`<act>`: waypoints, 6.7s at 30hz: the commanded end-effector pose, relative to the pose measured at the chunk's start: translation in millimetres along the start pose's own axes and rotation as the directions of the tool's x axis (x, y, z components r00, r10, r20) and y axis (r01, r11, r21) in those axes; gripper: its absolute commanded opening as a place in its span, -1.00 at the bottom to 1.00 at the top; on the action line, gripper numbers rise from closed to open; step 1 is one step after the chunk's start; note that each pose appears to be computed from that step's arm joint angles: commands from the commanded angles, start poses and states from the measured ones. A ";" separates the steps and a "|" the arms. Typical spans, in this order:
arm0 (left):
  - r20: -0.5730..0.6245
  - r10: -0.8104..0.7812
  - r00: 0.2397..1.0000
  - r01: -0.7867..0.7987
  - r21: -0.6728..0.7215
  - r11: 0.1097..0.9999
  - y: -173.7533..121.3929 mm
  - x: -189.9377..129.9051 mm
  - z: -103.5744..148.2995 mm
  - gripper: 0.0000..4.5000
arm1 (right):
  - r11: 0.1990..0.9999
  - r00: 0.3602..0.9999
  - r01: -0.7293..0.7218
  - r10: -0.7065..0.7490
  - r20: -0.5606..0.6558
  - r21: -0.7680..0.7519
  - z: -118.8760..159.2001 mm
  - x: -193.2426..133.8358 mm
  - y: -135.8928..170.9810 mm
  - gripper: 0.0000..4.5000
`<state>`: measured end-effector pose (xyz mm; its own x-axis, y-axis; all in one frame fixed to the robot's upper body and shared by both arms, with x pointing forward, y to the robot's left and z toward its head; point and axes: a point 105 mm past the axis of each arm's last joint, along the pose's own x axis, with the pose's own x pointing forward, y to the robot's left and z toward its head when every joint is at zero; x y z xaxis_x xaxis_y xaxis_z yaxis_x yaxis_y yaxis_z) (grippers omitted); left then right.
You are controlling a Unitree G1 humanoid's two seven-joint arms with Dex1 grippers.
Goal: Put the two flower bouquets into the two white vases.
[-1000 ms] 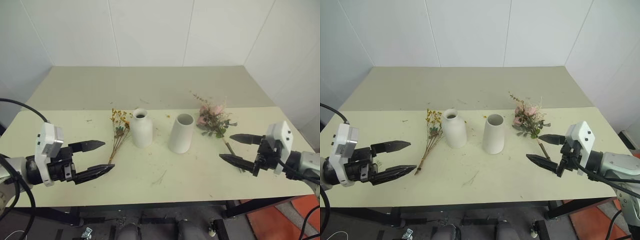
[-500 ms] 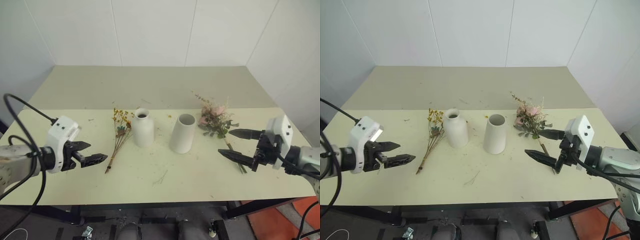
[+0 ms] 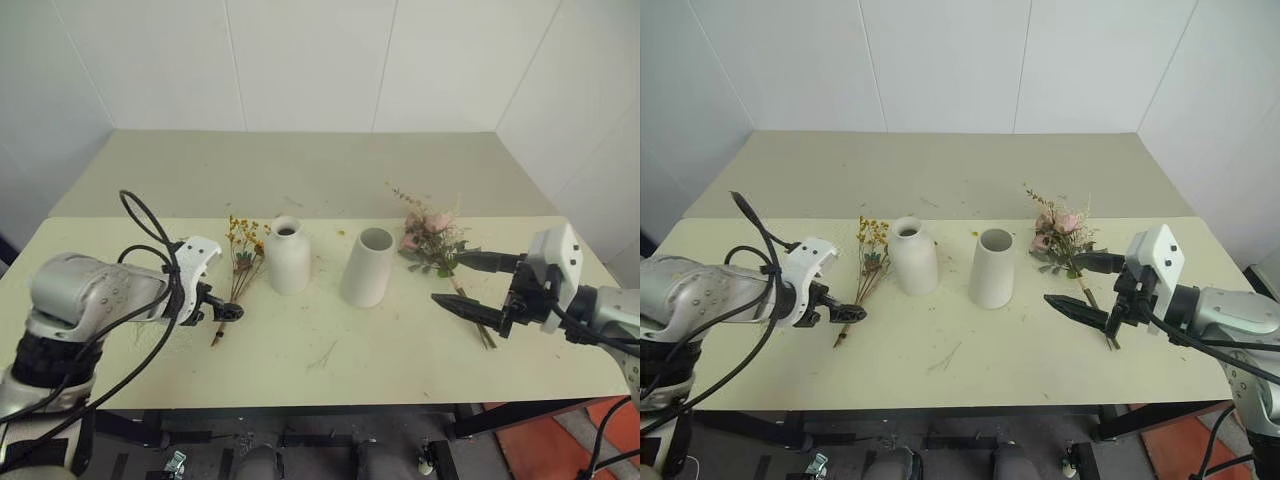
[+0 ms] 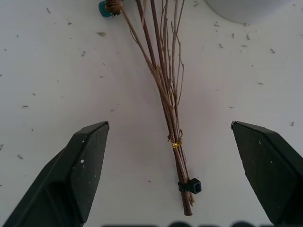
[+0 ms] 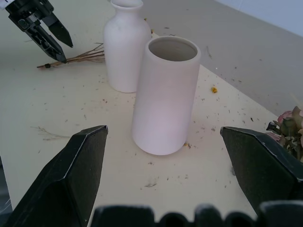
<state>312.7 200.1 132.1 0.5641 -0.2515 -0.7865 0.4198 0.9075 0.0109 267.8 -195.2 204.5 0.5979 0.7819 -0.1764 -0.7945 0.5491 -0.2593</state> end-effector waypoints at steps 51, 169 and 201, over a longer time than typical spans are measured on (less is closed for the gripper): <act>0.850 -0.393 0.351 0.245 0.322 0.915 -13.5 -130.1 154.5 -0.97 | 0.998 0.996 0.013 -0.007 0.086 -0.064 22.0 2.9 3.1 1.00; 0.482 -0.675 0.559 0.312 0.632 0.710 -60.6 -125.9 34.4 1.00 | 0.863 0.643 0.455 -0.149 -0.751 0.219 -97.8 41.6 -93.4 -0.65; 0.505 -0.657 0.560 0.328 0.593 0.735 -49.3 -126.0 47.2 1.00 | 0.969 0.749 0.131 -0.236 0.619 0.211 146.9 61.6 -24.1 -0.90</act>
<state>257.0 171.4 251.3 0.4023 -0.9048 -0.1396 0.9153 0.3938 0.0849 322.7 -123.3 322.7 0.6354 0.6246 0.4539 -0.6962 0.7178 -0.0132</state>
